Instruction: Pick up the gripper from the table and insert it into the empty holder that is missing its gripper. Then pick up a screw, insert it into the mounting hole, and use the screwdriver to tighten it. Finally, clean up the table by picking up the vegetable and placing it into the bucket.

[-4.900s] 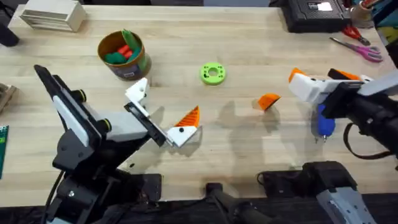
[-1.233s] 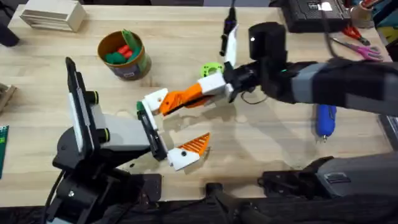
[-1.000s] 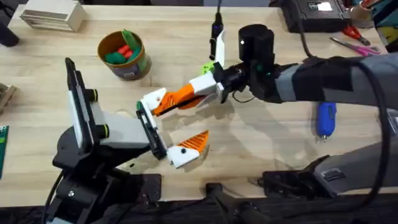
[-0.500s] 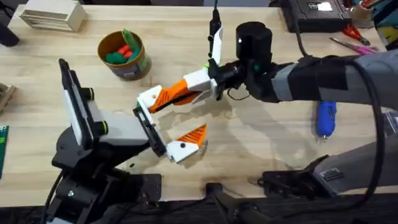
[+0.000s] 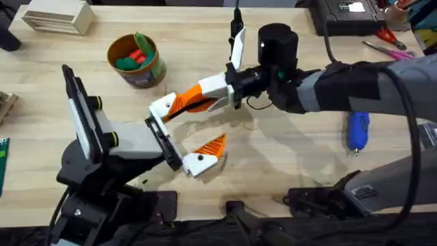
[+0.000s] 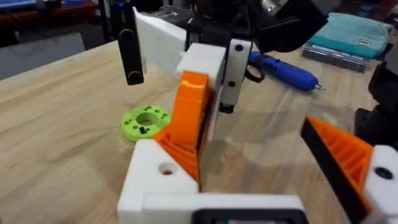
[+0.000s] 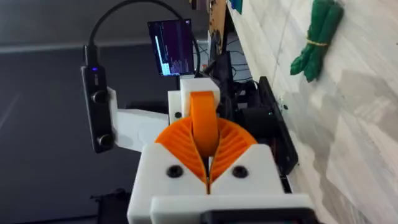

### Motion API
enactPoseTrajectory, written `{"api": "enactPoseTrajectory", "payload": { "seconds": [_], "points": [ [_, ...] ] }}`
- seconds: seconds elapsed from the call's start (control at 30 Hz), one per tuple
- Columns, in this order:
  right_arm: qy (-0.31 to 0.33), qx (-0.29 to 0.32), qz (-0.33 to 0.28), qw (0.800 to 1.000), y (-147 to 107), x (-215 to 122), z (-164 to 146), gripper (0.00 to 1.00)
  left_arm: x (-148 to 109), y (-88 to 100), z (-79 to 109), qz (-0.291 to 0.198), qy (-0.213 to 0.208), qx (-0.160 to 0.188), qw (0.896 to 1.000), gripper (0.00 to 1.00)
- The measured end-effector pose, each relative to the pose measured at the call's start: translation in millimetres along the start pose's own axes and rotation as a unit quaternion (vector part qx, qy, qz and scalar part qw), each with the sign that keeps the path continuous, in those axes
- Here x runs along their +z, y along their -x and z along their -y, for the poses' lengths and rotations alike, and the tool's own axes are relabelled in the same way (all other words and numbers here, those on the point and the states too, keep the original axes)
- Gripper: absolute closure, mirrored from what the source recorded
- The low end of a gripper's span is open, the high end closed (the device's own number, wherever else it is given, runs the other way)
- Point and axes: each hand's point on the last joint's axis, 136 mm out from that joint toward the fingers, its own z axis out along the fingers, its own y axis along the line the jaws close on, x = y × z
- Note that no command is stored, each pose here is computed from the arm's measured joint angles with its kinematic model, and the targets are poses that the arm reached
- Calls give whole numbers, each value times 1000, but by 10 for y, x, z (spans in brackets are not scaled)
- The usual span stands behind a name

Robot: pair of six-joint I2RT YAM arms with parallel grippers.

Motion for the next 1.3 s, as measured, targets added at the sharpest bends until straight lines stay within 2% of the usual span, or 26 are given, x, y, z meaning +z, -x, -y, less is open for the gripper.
{"api": "enactPoseTrajectory", "payload": {
  "seconds": [0.43, 0.47, 0.5, 0.57, 0.6, 0.77, 0.97, 1.0, 1.03, 1.13, 1.3],
  "points": [
    [-3, -1, 5, 1000, 18, 18, 0, 980, 0, 1, -20, 0, 6, -1, 1000, 13],
    [-2, -2, 5, 1000, 17, 19, 0, 944, 0, 1, -21, 0, 6, -1, 1000, 13],
    [-2, -4, 5, 1000, 15, 23, -1, 865, -1, 2, -24, 1, 7, -1, 1000, 13],
    [-3, -14, 2, 1000, -3, 74, 8, 637, 2, 4, 40, 1, -10, 5, 1000, 13],
    [-4, -14, -3, 1000, -26, 106, 23, 558, 2, 5, 44, 1, -11, 6, 1000, 13],
    [-7, -15, -7, 1000, -41, 132, 75, 377, 2, 5, 41, 1, -11, 10, 1000, 13],
    [1, -36, -8, 999, -25, 99, 36, 320, 1, 5, 67, 1, -18, 16, 1000, 13],
    [4, -50, 0, 999, 22, 69, 7, 297, -1, -13, 212, -3, -58, 15, 998, 14],
    [4, -49, 2, 999, 32, 57, 10, 276, -3, -16, 241, -3, -66, 15, 998, 13],
    [3, -48, 10, 999, 76, 5, 15, 216, -8, -21, 283, -4, -78, 14, 997, 14],
    [3, -45, 22, 999, 145, -98, 26, 196, -13, -25, 309, -5, -85, 14, 996, 14]
  ]
}}
